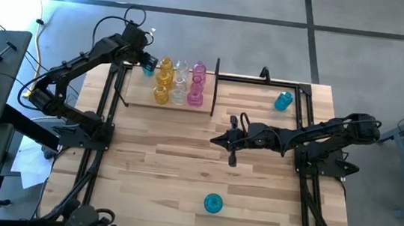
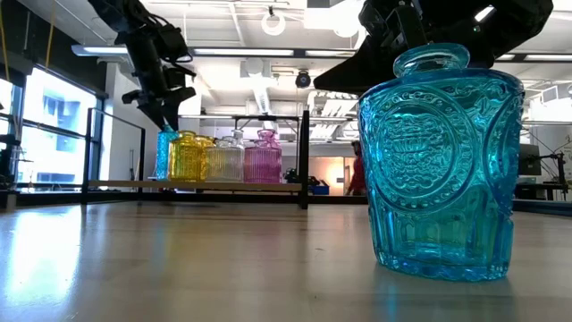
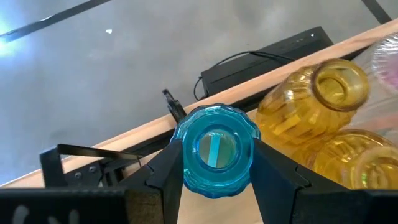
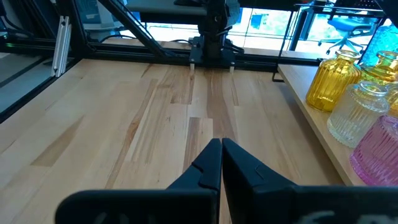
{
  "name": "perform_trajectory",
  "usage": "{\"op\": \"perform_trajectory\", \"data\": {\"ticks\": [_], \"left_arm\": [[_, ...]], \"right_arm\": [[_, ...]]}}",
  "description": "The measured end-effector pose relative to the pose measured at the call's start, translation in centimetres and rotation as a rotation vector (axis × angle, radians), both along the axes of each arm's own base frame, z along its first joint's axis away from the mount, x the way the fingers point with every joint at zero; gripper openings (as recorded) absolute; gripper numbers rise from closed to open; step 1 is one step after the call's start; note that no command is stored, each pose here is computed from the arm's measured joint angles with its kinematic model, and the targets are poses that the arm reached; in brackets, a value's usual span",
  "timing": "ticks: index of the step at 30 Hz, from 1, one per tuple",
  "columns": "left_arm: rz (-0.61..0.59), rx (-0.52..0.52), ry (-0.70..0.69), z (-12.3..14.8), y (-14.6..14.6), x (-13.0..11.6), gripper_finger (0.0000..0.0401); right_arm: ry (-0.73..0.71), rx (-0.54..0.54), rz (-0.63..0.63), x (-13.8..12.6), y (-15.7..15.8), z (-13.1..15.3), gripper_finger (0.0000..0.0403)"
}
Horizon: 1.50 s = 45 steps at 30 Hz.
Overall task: Sort vases onto shelf
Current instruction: Put the left blue vase on the shelf
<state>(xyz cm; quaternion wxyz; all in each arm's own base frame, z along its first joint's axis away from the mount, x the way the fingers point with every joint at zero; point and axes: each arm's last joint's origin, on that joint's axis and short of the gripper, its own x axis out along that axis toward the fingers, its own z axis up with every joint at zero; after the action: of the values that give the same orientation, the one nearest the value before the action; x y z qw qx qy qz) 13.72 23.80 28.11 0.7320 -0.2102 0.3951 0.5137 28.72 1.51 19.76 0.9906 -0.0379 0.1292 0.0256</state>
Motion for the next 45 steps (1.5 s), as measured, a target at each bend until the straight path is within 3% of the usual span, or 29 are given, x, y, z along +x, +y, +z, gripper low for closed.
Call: {"op": "perform_trajectory", "data": {"ticks": [13,34,45], "left_arm": [[0.008,-0.006,-0.039,-0.8,1.4,0.2,0.014],[-0.003,-0.043,-0.033,-0.6,0.6,-0.2,0.0141],[-0.015,-0.048,-0.053,-0.6,0.6,-0.1,0.0176]], "right_arm": [[0.0,0.0,0.0,0.0,0.0,0.0,0.0],[0.0,-0.001,0.001,0.0,0.0,0.0,0.0],[0.0,-0.002,0.001,0.0,0.0,0.0,0.0]]}}
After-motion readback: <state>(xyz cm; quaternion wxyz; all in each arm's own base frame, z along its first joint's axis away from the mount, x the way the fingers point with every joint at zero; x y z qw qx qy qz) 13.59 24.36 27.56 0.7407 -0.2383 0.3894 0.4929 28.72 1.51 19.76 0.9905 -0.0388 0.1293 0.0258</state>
